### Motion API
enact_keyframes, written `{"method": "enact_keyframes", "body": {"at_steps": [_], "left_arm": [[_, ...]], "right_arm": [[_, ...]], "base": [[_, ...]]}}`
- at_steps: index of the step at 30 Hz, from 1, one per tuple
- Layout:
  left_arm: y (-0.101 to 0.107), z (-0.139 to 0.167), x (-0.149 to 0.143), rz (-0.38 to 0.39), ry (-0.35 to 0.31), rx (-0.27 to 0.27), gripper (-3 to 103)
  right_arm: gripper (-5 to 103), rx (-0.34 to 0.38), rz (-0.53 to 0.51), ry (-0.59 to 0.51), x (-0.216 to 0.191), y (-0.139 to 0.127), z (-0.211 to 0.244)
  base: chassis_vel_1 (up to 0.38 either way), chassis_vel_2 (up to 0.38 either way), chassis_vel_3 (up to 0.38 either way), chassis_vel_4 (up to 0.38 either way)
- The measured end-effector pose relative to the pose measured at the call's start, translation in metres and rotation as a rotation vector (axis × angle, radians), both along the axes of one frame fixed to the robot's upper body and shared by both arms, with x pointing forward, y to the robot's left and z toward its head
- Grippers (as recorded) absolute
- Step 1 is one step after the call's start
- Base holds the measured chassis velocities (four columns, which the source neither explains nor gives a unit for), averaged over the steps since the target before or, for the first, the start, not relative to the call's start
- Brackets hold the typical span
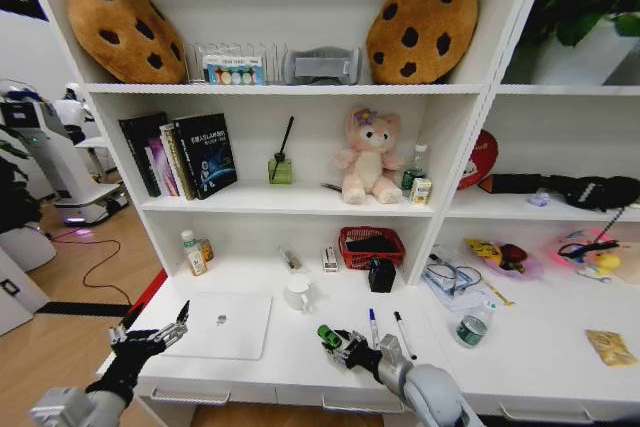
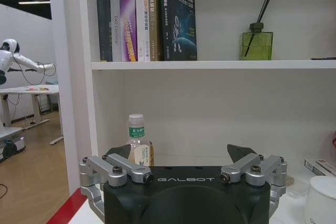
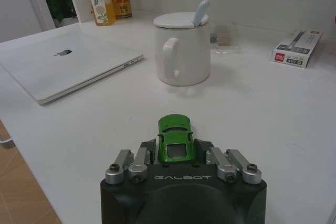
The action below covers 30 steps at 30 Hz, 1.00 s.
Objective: Organize the objects on the table.
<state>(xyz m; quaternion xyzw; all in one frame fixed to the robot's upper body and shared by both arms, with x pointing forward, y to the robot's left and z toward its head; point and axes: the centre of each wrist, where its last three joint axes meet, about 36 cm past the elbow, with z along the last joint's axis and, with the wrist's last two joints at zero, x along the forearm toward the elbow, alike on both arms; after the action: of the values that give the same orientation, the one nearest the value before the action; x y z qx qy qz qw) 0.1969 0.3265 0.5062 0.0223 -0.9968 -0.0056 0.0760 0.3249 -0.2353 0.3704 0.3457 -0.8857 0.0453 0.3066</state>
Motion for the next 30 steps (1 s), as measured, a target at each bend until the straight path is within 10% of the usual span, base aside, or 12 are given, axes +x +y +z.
{"method": "enact_keyframes", "body": {"at_steps": [11,19,30], "left_arm": [[0.0,0.0,0.0,0.0,0.0,0.0,100],[0.0,0.0,0.0,0.0,0.0,0.0,100],[0.0,0.0,0.0,0.0,0.0,0.0,100]], "right_arm": [[36,0.06,-0.013,-0.062,-0.002,0.002,0.008],[36,0.303,-0.007,-0.325,0.003,-0.001,0.123],[36,0.381,-0.098,-0.559,0.069,-0.02,0.204]], "base": [[0.0,0.0,0.0,0.0],[0.0,0.0,0.0,0.0],[0.0,0.0,0.0,0.0]]}}
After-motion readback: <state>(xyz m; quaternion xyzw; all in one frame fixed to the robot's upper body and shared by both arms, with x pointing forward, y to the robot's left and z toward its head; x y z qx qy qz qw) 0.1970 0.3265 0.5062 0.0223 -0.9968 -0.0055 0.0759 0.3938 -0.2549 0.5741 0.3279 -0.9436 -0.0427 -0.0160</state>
